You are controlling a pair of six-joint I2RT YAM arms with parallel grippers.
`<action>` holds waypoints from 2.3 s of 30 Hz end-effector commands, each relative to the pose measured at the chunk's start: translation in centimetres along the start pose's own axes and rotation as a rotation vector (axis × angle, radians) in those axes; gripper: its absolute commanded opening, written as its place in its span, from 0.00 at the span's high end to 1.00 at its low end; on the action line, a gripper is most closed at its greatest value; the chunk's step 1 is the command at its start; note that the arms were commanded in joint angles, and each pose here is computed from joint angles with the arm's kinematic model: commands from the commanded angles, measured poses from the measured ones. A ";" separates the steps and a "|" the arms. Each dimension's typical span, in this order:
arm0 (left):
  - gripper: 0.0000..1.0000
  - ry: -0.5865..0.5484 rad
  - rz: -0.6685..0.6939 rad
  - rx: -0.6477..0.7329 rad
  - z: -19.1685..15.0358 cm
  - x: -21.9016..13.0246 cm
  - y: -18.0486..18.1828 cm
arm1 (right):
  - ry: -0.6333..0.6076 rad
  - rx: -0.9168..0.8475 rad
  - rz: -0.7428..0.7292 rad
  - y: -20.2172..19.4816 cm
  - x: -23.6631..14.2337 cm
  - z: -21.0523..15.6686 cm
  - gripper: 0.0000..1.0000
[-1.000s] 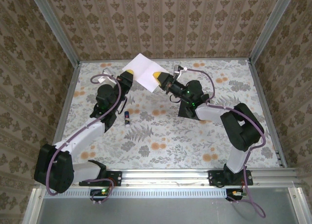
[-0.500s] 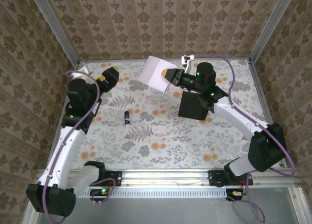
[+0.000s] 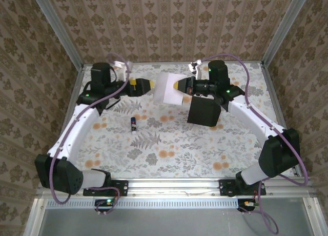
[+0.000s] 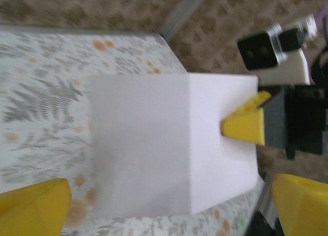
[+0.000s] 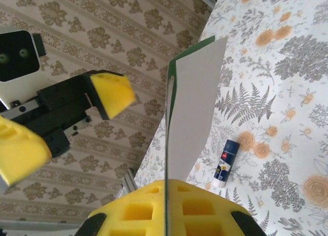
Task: Place the letter into the envelope and seal it
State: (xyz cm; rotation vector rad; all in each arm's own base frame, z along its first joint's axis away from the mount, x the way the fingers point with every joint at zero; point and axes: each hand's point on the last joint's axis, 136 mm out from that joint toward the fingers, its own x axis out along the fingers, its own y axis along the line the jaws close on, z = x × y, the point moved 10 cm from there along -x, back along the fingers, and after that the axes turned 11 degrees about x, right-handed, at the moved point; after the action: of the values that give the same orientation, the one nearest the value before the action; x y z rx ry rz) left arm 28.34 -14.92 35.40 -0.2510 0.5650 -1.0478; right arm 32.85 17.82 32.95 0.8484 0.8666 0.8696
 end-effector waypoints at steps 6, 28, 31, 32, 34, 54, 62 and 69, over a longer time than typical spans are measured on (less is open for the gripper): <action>0.00 0.039 -0.153 0.036 -0.4 2.9 -0.9 | 0.036 -0.040 0.078 1.2 -0.2 0.4 1.00; 0.00 -0.007 -0.238 -0.004 -0.4 4.8 0.4 | 0.025 -0.013 0.197 1.7 0.4 1.2 1.00; 0.00 -0.062 -0.292 -0.018 0.1 4.8 -0.1 | 0.022 -0.004 0.201 1.4 0.7 1.3 1.00; 0.00 -0.072 -0.313 -0.025 0.1 4.9 -0.2 | 0.021 0.000 0.202 1.3 0.9 1.3 1.00; 0.00 -0.082 -0.342 -0.029 0.2 5.1 -0.6 | 0.018 0.005 0.205 1.1 1.1 1.5 1.00; 0.19 -0.105 -0.430 -0.030 0.9 5.2 -2.5 | 0.003 0.028 0.209 -0.2 2.2 1.8 1.00; 0.46 -0.079 -0.422 -0.029 0.4 5.3 -2.2 | -0.006 0.020 0.208 -0.2 2.0 1.6 1.00; 0.58 -0.054 -0.404 -0.033 0.0 5.6 -1.8 | -0.019 0.003 0.212 0.5 1.5 1.6 1.00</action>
State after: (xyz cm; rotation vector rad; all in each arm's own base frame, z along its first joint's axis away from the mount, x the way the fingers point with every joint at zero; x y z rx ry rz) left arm 29.47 -20.59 33.97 -0.4684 0.5172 -1.3764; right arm 35.02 19.07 33.24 0.9734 0.7995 1.0364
